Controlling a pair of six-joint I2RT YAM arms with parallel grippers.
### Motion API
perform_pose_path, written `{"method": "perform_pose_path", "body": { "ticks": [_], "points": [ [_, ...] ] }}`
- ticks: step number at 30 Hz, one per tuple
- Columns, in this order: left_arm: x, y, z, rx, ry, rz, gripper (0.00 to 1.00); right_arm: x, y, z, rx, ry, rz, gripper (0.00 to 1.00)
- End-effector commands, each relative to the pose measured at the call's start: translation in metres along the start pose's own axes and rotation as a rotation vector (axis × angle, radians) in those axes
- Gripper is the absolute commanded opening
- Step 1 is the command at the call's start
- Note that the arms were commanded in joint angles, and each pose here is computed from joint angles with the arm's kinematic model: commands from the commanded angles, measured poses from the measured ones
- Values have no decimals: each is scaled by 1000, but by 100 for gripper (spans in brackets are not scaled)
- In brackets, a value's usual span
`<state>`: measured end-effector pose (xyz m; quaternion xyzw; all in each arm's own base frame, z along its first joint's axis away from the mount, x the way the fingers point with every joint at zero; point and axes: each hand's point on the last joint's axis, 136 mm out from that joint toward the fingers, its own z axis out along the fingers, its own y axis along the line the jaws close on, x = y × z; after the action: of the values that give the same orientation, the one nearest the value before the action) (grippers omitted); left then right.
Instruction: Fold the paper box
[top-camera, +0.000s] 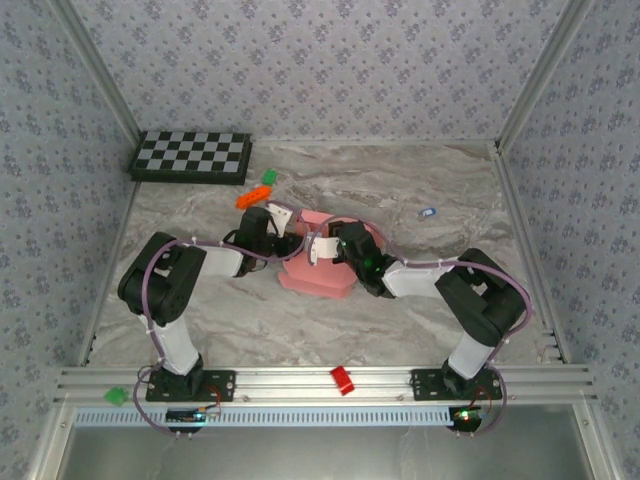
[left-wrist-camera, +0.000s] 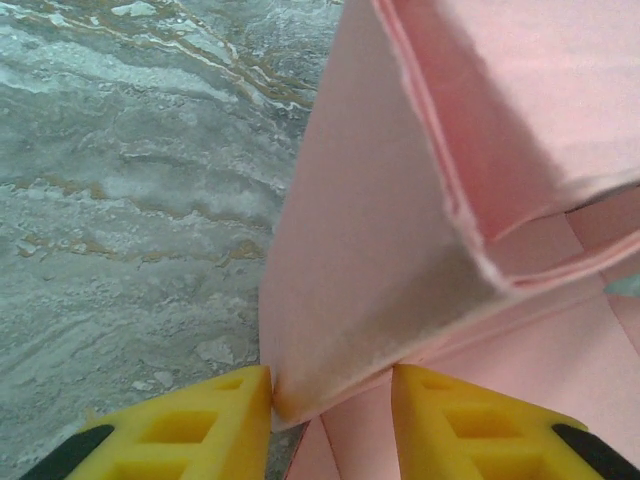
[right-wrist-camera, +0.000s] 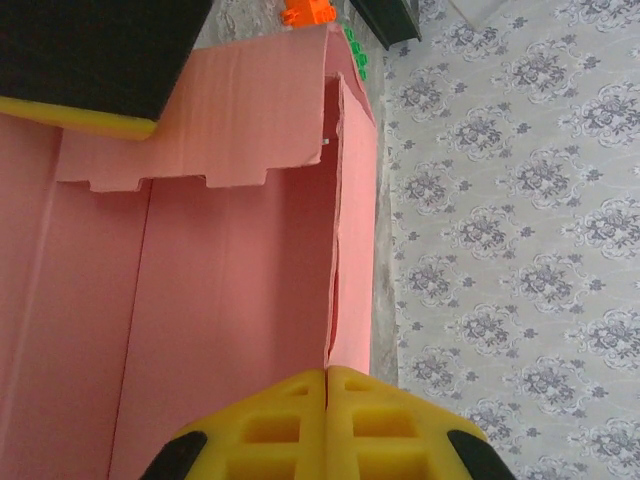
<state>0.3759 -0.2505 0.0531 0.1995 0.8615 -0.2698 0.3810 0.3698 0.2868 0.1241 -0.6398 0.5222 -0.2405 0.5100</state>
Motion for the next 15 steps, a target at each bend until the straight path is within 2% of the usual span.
{"method": "perform_pose_path", "body": {
  "ticks": [1,15],
  "points": [
    [-13,-3,5,-3,-31,12,38,-1,9,2,-23,2,-14,0],
    [-31,-23,1,85,-76,65,41,-3,5,7,-32,17,4,0]
  ]
}}
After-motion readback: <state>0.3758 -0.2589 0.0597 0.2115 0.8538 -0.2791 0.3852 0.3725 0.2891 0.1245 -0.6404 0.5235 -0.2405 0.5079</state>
